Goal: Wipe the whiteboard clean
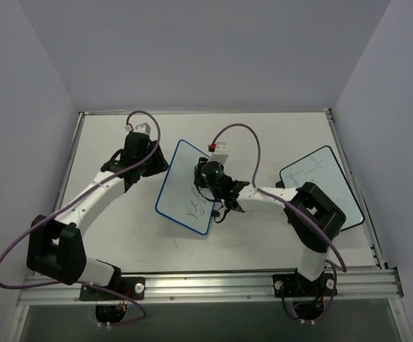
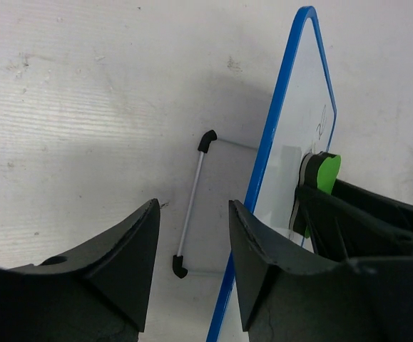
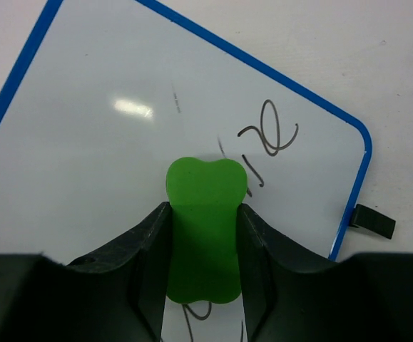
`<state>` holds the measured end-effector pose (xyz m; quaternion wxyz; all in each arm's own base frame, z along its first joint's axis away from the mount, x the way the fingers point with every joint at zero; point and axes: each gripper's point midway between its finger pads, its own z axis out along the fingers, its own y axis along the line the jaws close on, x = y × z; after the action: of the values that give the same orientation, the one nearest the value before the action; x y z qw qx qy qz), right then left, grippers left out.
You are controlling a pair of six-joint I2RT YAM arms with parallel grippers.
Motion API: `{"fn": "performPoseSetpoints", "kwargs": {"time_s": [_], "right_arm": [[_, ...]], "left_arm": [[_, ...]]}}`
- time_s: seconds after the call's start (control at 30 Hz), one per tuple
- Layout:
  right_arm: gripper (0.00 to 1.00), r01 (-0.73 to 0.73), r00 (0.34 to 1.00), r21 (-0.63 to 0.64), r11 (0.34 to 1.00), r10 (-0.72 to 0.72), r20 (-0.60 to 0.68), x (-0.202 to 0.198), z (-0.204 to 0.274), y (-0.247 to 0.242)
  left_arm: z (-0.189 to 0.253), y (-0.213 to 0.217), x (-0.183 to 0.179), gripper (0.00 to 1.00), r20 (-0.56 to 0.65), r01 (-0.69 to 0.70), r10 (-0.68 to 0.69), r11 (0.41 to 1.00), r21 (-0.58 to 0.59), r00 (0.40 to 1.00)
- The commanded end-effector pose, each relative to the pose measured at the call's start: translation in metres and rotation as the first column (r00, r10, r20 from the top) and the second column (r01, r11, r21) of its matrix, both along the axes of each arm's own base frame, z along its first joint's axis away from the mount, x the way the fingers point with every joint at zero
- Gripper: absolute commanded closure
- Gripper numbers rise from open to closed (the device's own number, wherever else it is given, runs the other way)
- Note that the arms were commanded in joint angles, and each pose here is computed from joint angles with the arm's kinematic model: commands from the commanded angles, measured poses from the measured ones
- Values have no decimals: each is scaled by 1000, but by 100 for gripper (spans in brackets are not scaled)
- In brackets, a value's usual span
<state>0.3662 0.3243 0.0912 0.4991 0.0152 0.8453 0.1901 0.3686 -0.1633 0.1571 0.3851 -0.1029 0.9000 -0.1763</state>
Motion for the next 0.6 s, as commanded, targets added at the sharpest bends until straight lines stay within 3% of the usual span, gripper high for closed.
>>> {"fn": "performPoseSetpoints", "kwargs": {"time_s": [0.0,0.37,0.57], "right_arm": [[100,-103,990,-41,994,98,-104,-39,-33,20],[100,-112,987,-50,992,106,-118,-46,-42,21],[100,-88,989,-71,994,78,-127,-45,-46,9]], "left_arm": [[27,-33,5,46,49,99,-95,990,-96,994],[32,-40,11,27,69,96,-87,985,-145,994],[39,-43,16,24,94,115,-98,974,-194,991]]}}
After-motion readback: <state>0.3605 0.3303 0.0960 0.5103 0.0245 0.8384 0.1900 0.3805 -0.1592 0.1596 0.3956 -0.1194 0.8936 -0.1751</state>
